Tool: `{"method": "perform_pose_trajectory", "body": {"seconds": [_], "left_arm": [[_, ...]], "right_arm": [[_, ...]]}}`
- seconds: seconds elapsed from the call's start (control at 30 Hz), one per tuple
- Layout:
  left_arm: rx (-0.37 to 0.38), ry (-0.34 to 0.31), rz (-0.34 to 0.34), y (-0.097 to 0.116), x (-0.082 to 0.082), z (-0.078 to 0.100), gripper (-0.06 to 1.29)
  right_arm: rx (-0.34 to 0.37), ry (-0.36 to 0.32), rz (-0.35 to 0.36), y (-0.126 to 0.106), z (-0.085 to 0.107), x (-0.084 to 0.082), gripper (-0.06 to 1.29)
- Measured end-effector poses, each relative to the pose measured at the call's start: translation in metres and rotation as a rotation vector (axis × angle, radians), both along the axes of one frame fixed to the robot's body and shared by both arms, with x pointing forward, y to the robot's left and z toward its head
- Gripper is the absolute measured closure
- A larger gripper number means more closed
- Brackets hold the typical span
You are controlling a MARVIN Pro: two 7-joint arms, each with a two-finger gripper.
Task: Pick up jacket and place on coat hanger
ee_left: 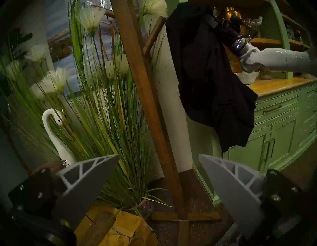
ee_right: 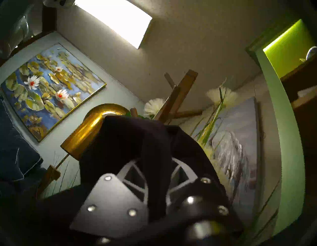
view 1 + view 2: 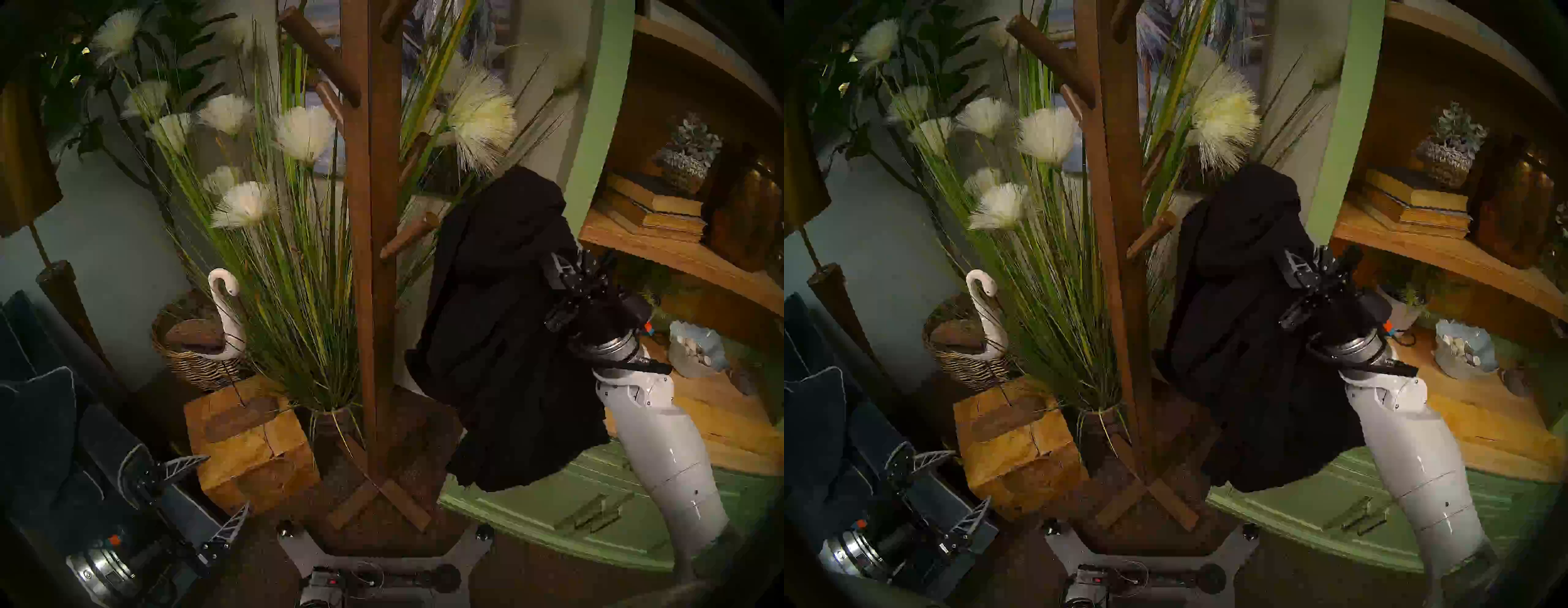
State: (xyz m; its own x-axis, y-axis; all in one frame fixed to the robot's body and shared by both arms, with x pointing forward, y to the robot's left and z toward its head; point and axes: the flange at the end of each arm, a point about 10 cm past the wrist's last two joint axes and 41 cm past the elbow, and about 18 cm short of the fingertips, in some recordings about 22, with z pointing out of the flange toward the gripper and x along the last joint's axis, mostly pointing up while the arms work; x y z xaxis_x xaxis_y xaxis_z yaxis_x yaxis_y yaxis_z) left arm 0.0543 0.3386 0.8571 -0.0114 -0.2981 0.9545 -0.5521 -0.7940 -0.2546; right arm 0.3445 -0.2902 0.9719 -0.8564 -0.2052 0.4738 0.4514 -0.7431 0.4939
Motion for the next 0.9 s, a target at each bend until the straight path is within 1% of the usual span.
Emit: {"method": "perform_pose_trajectory", "body": {"seconds": [0.03, 0.07, 0.13, 0.17, 0.43, 0.57, 0.7, 0.8, 0.87, 0.9], "left_arm": [[0.0, 0.0, 0.0, 0.0, 0.0, 0.0, -0.03], [0.0, 0.0, 0.0, 0.0, 0.0, 0.0, -0.03], [0.001, -0.001, 0.0, 0.0, 0.0, 0.0, -0.03], [0.001, -0.001, -0.001, 0.0, 0.0, 0.0, -0.03], [0.001, -0.002, -0.001, 0.0, 0.001, 0.0, -0.03], [0.002, -0.003, 0.0, 0.0, 0.001, 0.0, -0.03], [0.002, -0.005, -0.001, 0.0, 0.001, 0.0, -0.03], [0.002, -0.006, 0.0, 0.0, 0.001, 0.001, -0.03], [0.003, -0.007, 0.0, 0.0, 0.001, 0.001, -0.03], [0.003, -0.007, -0.001, 0.0, 0.001, 0.002, -0.03]], "right_arm": [[0.003, -0.021, -0.001, 0.0, 0.007, -0.001, 1.15], [0.004, -0.026, -0.001, 0.0, 0.008, -0.001, 1.15], [0.01, -0.063, -0.004, 0.0, 0.021, -0.004, 1.15], [0.012, -0.073, -0.004, -0.001, 0.024, -0.005, 1.15], [0.038, -0.187, -0.007, 0.0, 0.059, -0.018, 1.15], [0.051, -0.245, 0.009, 0.007, 0.076, -0.025, 1.15], [0.077, -0.302, 0.037, 0.018, 0.093, -0.033, 1.15], [0.101, -0.314, 0.065, 0.029, 0.1, -0.038, 1.16], [0.115, -0.303, 0.083, 0.037, 0.103, -0.039, 1.16], [0.122, -0.286, 0.091, 0.043, 0.104, -0.039, 1.16]]}}
